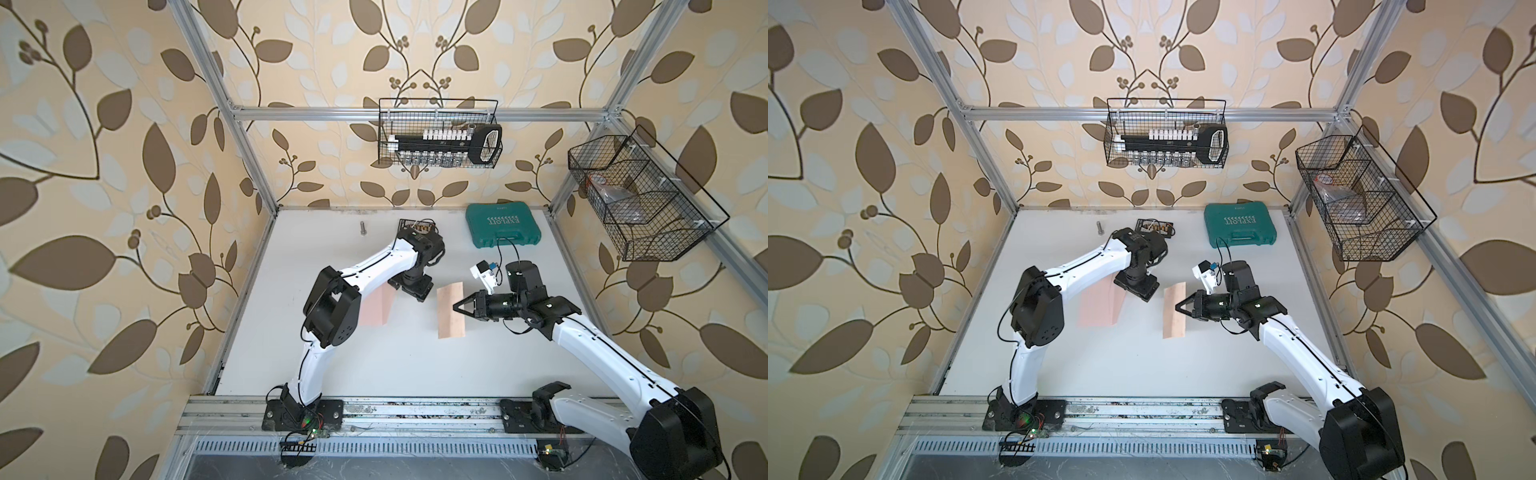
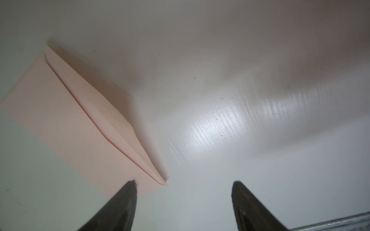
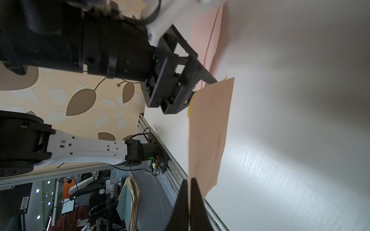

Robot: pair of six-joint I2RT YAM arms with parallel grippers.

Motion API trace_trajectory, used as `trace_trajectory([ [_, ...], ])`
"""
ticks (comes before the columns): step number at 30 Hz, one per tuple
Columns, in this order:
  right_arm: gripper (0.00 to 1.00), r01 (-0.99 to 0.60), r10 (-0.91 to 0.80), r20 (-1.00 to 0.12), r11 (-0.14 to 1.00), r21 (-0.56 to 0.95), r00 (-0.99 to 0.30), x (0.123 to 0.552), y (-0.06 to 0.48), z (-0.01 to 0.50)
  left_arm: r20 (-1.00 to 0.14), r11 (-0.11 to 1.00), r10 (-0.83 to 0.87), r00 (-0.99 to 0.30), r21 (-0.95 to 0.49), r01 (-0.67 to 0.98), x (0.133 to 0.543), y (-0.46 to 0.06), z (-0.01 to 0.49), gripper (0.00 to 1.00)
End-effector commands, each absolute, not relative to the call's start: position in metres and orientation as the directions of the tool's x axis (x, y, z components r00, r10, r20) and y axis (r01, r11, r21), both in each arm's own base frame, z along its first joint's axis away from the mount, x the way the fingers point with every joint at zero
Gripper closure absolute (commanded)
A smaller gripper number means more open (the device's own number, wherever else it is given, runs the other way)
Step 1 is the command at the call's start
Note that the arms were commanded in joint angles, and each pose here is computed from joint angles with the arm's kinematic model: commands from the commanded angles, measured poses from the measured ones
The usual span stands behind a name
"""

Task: Fold the letter paper in half and place it into the envelope
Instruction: Adjust the envelope at the center of the board.

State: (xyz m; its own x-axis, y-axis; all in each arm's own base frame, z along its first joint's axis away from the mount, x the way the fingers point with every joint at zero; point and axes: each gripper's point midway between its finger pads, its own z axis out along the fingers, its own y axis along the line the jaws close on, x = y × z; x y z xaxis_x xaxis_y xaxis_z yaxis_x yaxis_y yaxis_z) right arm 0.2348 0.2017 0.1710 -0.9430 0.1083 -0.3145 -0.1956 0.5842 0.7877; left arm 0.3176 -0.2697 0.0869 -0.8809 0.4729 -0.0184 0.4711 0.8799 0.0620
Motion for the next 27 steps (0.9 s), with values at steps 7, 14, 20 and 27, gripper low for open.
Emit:
trace_trajectory([
  [7,1.0,-0.185,0.098,-0.305,0.609,0.771,-0.947,0.218,0.192,0.154,0.047,0.798,0.548,-0.835,0.27,0.538,0.33,-0.237,0.097,0.22],
  [14,1.0,-0.179,0.12,-0.31,0.602,0.778,-0.943,0.214,0.186,0.151,0.071,0.354,0.912,-0.404,0.358,0.864,0.306,-0.229,0.085,0.14],
  [20,1.0,-0.175,0.124,-0.302,0.588,0.79,-0.945,0.209,0.185,0.149,-0.207,0.241,0.961,-0.184,0.299,0.923,0.319,-0.231,0.123,0.12],
  [27,1.0,-0.147,0.132,-0.272,0.582,0.8,-0.953,0.205,0.185,0.14,-0.205,0.258,0.957,-0.205,0.277,0.926,0.344,-0.242,0.117,0.05],
])
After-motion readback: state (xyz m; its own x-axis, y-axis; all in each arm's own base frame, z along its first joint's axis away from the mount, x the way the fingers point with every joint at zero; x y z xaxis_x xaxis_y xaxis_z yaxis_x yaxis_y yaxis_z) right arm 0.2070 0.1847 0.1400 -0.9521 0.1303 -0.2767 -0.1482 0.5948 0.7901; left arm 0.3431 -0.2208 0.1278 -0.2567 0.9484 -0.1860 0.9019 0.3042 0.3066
